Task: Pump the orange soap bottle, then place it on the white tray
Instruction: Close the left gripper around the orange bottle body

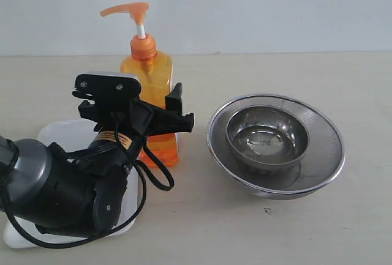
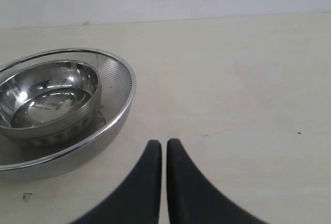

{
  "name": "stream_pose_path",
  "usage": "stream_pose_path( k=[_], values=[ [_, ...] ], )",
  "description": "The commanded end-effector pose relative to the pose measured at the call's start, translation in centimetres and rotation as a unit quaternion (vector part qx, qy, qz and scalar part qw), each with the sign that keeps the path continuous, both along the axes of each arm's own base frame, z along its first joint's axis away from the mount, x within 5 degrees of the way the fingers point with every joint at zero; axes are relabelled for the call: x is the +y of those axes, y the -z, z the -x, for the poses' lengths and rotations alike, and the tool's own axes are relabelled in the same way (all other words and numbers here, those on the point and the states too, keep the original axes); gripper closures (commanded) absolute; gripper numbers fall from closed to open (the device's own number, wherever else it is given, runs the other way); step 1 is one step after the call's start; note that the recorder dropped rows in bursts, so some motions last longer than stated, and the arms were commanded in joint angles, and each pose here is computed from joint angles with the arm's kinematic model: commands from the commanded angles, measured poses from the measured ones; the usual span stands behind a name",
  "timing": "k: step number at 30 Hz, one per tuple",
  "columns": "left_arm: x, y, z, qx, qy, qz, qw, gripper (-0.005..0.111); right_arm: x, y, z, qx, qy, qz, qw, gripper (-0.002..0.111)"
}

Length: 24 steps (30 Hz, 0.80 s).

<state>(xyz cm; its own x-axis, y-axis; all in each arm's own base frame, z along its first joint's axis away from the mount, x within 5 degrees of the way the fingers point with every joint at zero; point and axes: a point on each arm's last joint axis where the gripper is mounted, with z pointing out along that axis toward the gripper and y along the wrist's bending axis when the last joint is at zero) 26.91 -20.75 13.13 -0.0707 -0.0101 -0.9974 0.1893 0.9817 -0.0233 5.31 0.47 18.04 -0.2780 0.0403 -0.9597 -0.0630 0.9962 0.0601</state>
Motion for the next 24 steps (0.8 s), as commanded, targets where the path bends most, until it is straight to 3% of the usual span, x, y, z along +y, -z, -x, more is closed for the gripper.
stream_pose_path(
  k=[1,3,8,24],
  values=[
    [0.0,-0.2,-0.2,-0.007,-0.005,0.002,1.0,0.08,0.0,-0.1,0.0,-0.005,0.003,0.003,1.0,0.108],
    [0.0,-0.2,-0.2,-0.01,-0.004,-0.01,1.0,0.103,0.0,-0.1,0.0,-0.005,0.003,0.003,1.0,0.108],
    [-0.1,-0.2,-0.2,-0.016,0.006,-0.032,0.999,0.102,0.0,-0.1,0.0,-0.005,0.003,0.003,1.0,0.108],
    [-1.7,-1.7,2.5,-0.005,-0.025,-0.003,1.0,0.102,0.0,-0.1,0.0,-0.005,0.003,0.003,1.0,0.108]
  ],
)
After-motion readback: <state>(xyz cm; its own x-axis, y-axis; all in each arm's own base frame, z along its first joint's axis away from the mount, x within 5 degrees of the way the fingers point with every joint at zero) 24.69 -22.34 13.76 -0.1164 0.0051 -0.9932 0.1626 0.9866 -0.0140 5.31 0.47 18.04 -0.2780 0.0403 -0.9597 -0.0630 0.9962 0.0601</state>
